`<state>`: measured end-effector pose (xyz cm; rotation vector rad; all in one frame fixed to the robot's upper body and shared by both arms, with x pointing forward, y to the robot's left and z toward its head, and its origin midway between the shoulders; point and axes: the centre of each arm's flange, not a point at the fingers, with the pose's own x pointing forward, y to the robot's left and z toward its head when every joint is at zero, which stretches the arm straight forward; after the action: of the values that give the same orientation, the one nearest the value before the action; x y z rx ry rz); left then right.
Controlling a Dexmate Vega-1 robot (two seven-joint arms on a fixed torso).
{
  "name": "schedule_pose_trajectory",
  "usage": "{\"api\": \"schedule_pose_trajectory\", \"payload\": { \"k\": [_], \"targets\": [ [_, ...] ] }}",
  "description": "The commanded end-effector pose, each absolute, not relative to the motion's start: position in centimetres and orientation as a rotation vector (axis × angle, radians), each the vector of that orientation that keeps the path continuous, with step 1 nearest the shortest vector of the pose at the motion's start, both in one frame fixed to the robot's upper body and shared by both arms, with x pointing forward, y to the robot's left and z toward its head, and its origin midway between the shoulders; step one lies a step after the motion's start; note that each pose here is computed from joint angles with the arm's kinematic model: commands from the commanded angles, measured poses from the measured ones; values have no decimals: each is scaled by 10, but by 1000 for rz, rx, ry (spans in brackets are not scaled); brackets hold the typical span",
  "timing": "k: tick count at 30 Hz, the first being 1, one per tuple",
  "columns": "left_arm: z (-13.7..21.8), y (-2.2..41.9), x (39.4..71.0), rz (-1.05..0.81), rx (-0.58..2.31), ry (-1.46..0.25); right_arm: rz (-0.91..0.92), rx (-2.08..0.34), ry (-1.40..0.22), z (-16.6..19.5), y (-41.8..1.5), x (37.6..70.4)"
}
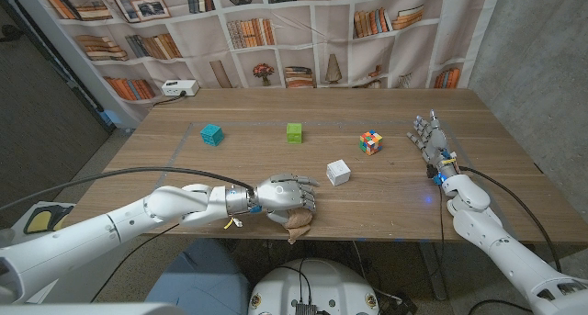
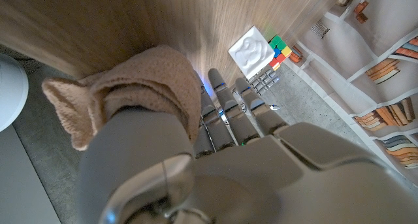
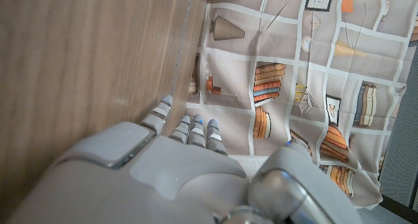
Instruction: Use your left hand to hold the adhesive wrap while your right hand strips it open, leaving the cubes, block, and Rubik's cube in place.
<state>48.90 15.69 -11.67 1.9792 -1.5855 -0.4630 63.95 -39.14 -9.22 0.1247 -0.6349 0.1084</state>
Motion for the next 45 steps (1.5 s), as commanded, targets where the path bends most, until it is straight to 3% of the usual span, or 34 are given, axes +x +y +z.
{"api": "schedule_pose_trajectory", "payload": {
  "k": [1,45],
  "targets": [
    [-118,158,488,-432,1956,-1600,101,127,-634,-91,-393,638],
    [-85,178,486,96,1733,-1667,110,136,-654,-79,-388,643]
  ]
}}
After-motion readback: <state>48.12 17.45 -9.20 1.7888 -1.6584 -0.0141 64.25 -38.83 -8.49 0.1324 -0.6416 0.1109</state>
